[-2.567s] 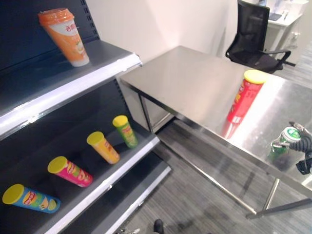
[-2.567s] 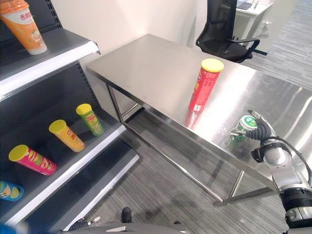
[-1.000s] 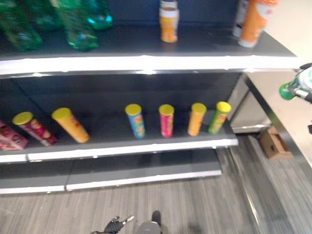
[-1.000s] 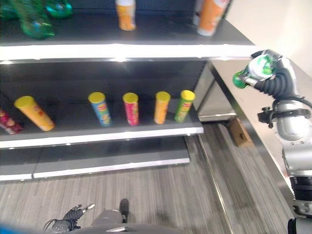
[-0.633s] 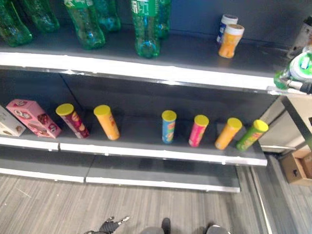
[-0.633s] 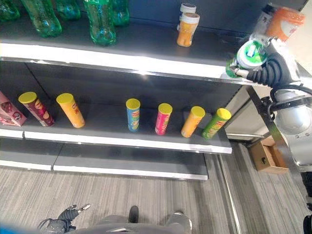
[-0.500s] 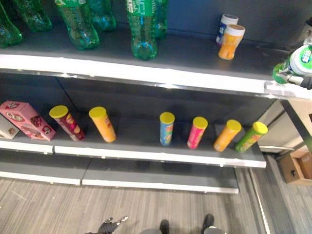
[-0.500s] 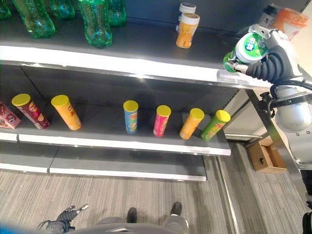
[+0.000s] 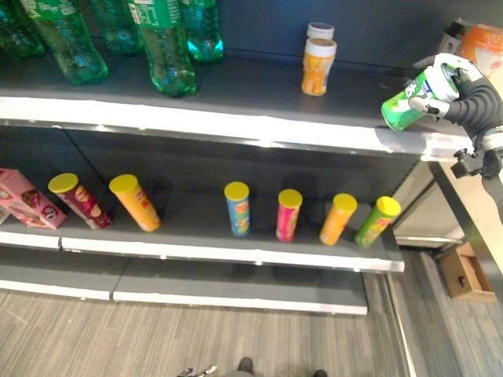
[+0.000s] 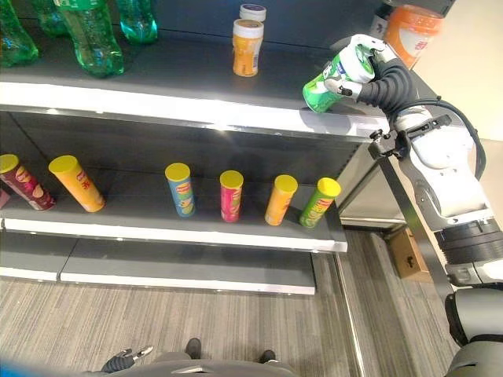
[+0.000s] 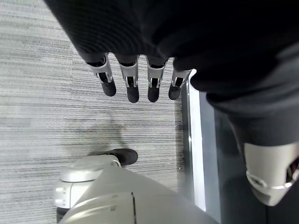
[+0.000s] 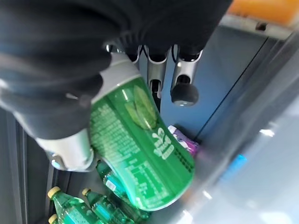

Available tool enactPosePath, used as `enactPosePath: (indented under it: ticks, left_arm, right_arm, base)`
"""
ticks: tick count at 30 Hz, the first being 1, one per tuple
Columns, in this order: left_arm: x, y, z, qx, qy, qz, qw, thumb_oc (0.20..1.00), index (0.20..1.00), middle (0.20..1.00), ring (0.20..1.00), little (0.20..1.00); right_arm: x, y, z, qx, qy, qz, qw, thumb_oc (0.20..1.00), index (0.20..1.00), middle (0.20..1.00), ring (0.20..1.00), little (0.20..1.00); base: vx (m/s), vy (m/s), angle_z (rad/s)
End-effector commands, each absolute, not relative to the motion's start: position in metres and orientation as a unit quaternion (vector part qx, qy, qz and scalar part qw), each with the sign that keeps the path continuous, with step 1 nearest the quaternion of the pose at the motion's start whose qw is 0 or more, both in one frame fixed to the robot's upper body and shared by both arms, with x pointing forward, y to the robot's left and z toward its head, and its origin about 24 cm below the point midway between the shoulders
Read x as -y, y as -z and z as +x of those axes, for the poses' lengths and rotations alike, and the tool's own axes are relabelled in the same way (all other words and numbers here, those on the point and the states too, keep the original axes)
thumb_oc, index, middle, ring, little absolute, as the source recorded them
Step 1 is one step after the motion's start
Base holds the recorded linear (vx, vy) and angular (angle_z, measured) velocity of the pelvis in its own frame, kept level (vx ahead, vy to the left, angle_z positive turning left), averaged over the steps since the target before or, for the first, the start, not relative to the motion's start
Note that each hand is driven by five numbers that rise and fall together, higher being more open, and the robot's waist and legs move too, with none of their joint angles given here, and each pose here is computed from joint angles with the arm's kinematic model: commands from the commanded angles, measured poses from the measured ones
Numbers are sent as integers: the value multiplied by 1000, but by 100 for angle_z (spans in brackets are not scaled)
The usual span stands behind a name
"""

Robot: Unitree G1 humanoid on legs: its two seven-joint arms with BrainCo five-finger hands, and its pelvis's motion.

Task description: Put the goods on the table back onto the shelves and tidy them up.

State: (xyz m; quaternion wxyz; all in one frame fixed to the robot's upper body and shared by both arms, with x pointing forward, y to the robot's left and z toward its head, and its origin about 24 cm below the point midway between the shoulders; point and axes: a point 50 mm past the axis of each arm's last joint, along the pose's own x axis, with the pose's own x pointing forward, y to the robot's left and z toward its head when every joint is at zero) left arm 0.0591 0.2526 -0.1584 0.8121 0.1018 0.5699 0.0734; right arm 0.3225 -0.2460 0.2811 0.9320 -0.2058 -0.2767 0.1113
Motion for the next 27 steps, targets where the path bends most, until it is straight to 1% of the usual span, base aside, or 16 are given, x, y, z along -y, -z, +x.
enactPosePath:
  ticks: [1,4,7,11,19,23,27]
  left_arm:
    - [-265,154,62,-565,-73,115,814,1000,1000,1000,1000,1000]
    - [-266,154,62,-562,-71,118,815,1000,1000,1000,1000,1000]
    - [-265,154,60,-564,-66,114,815,1000,1000,1000,1000,1000]
    - [-261,155,61,-561,-60,107,818,1000,1000,1000,1000,1000]
    - [-263,153,62,-555,-62,101,823,1000,1000,1000,1000,1000]
    - [-264,152,64,-553,-58,102,825,1000,1000,1000,1000,1000]
    - [-266,150,68,-542,-60,98,833,1000,1000,1000,1000,1000]
  right_arm:
    - [243,-323,324,311,-111,-244,912,200,200,200,200,200]
    - [244,-331,330,308,-104,-245,914,200,200,200,200,200]
    - [242,-334,332,305,-118,-225,918,200,200,200,200,200]
    - [237,-328,339,284,-136,-211,925,200,200,200,200,200]
    - [239,-331,349,257,-137,-207,934,200,200,200,200,200]
    - [242,-330,354,230,-136,-230,936,200,200,200,200,200]
    - [243,-337,354,212,-125,-303,921,200,200,200,200,200]
  base:
    - [0,0,0]
    - [-16,-20,5]
    - [-15,-1,21]
    - [-9,16,11]
    - [-8,12,6]
    - [-1,0,1]
    - [-15,-4,8]
